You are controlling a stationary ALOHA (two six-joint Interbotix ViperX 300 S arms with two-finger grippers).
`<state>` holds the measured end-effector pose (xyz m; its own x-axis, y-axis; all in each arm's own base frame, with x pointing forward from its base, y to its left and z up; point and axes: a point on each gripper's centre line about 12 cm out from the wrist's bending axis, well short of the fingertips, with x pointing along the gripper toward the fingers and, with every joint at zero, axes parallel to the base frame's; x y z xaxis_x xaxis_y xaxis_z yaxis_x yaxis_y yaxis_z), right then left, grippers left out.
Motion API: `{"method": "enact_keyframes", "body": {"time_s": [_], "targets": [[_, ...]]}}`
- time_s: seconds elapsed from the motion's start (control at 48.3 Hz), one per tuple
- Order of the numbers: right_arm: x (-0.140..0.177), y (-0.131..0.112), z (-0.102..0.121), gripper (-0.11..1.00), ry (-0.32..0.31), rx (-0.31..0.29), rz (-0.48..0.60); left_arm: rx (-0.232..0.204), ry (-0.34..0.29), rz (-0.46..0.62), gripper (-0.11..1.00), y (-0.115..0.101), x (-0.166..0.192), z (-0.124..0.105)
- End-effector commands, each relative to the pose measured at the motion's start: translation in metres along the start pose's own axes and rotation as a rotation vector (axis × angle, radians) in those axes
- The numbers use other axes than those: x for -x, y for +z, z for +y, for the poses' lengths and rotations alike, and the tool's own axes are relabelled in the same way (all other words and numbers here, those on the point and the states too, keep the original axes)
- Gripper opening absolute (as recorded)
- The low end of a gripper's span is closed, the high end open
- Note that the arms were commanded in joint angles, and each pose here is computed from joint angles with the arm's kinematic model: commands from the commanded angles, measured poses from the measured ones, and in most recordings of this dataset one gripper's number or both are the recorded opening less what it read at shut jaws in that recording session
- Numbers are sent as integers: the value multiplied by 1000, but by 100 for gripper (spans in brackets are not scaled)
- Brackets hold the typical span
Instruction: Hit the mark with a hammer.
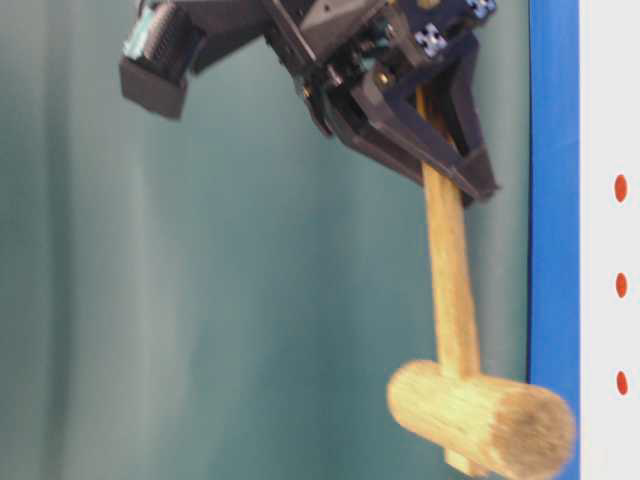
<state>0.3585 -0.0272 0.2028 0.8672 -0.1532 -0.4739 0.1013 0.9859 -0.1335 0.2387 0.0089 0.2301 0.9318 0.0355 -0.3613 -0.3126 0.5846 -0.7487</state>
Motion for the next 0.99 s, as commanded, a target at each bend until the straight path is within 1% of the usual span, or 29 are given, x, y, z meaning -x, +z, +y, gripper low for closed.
{"method": "enact_keyframes", "body": {"time_s": [0.0,0.104,0.166,0.207,0.29,0.352,0.435,0.476,0.497,0.538,0.601,0.621,0.642,0.663,0.725,0.766,0.808,0.849,0.932,0.973], "targets": [[14,12,-1,9,-5,-17,-50,-49,-23,-18,83,4,8,-5],[20,8,-2,9,-7,-30,-48,-127,-23,-18,83,3,18,-4],[23,5,-2,9,-8,-41,-45,-187,-9,-8,83,2,23,-2],[25,5,-3,9,-8,-45,-46,-217,-1,-2,83,1,25,-1],[25,4,-3,9,-10,-50,-44,-268,11,6,83,1,28,1],[25,4,-3,9,-9,-53,-45,-288,18,6,83,1,27,2],[24,5,-2,9,-7,-68,-44,-336,33,9,83,2,26,5],[24,4,-1,9,-3,-87,-38,-376,40,8,83,3,25,6],[24,4,0,9,1,-96,-35,-411,44,7,83,3,25,7],[24,3,4,9,14,-119,-29,-465,50,3,83,5,25,8],[26,3,12,9,34,-133,-26,-551,58,-1,83,7,25,9],[26,3,14,9,41,-135,-27,-584,60,-1,83,7,25,10],[26,3,17,9,47,-139,-27,-628,64,-2,83,8,25,10],[27,4,20,9,52,-144,-28,-658,65,-4,83,8,25,10],[28,4,31,9,80,-164,-26,-739,72,-13,83,11,26,11],[29,4,37,9,91,-179,-24,-783,78,-20,83,13,26,12],[29,3,44,9,103,-192,-23,-826,88,-25,83,15,26,14],[30,4,51,9,113,-204,-24,-857,93,-31,83,17,26,14],[31,3,67,9,131,-234,-26,-896,107,-36,82,19,27,17],[30,2,75,9,137,-249,-22,-904,113,-38,82,20,27,18]]}}
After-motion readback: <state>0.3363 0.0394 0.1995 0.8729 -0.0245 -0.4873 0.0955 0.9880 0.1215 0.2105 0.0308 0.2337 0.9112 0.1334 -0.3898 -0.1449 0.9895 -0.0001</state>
